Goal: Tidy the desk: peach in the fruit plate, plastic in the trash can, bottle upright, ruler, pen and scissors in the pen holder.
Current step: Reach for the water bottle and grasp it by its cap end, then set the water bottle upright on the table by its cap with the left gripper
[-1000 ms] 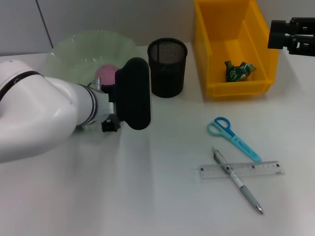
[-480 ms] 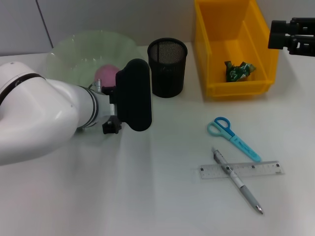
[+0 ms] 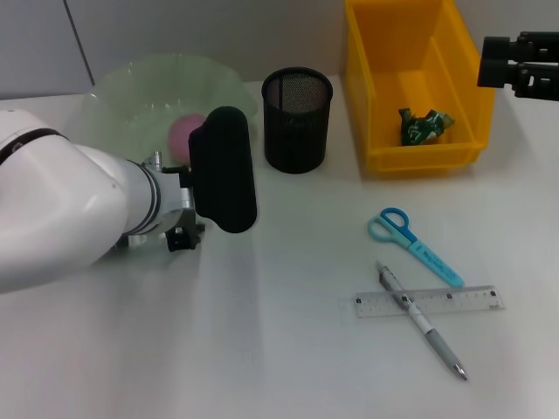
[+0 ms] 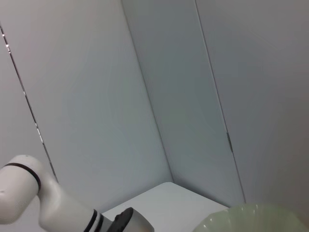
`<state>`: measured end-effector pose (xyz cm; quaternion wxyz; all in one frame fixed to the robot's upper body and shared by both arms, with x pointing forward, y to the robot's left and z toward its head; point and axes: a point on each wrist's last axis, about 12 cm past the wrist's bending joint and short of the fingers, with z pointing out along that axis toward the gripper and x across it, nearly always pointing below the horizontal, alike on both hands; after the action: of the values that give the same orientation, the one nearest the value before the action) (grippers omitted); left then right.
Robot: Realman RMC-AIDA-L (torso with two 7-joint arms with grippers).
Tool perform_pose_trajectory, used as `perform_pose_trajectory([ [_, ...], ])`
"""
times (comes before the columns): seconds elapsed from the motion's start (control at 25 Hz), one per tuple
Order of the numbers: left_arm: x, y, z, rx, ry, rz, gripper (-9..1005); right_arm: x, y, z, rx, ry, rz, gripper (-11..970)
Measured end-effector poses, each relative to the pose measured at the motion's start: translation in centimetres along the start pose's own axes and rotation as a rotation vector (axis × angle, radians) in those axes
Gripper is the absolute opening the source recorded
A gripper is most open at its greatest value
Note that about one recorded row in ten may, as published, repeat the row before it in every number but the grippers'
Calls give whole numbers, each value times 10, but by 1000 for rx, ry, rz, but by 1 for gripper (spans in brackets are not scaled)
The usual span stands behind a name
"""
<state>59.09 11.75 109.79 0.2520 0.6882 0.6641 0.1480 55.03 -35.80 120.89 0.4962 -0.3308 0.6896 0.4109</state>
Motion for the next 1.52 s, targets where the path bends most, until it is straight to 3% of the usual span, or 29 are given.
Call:
perform_pose_trajectory([
  [0.52, 3, 9, -10, -23, -19, -44, 447, -1, 0, -1, 2, -1, -2, 510],
  [0.84, 12, 7, -12, 7, 14, -86, 445, -1, 0, -1, 1, 1, -3, 510],
  [1.2, 24, 10, -32, -39, -35, -156, 445, -1, 0, 0, -1, 3, -2, 510],
  [1.52, 28, 8, -32, -21, -18, -174, 444, -2, 0, -1, 2, 5, -3, 510],
])
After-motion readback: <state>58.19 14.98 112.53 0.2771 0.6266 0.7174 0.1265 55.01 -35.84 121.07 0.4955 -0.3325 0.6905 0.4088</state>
